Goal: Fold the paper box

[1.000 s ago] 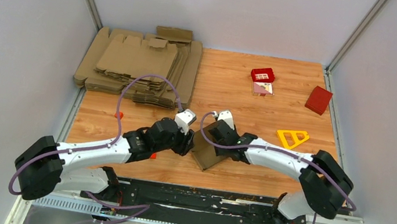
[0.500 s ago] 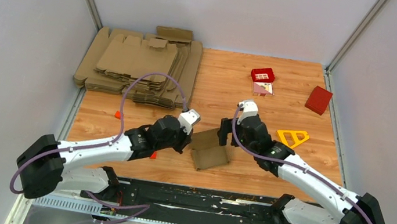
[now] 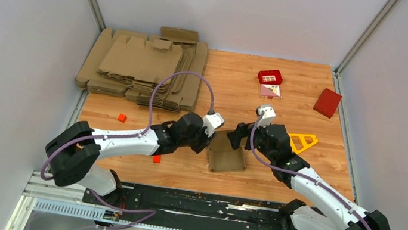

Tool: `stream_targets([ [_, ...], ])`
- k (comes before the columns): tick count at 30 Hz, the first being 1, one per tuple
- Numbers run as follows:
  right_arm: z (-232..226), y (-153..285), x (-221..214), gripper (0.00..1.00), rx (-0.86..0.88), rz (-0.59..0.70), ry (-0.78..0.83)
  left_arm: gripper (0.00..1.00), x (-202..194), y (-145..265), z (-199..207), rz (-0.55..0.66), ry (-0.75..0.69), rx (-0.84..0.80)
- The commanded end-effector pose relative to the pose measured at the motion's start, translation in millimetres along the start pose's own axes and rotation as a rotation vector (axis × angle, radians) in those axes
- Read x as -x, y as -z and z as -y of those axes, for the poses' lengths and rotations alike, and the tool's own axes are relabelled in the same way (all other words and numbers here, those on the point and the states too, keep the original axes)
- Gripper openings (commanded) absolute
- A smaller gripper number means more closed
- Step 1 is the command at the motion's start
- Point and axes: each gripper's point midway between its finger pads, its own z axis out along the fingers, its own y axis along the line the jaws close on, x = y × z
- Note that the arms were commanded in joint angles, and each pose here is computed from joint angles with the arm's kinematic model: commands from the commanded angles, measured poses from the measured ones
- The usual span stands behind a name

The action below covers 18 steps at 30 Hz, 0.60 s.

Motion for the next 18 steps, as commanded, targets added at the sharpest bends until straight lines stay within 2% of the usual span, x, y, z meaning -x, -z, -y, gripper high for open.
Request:
stream_targets([
  [1,-7,-3,23,0.91,0.04,0.072,0.036,0.43,25,10,-1,0.125,0.021,0.008],
  [6,-1,-9,13,0.82,0.008,0.019,0.037,0.44,26,13,3,0.164,0.051,-0.02],
  [12,20,-3,11,0.82,-0.094,0.046,0.006,0.32,23,8,2,0.153,0.08,-0.012],
  [16,21,-1,4,0.75,-0.093,0.019,0.001,0.26,21,7,-1,0.157,0.093,0.002],
  [18,22,0,0,0.66,-0.096,0.005,0.001,0.25,21,6,-2,0.157,0.097,0.0],
])
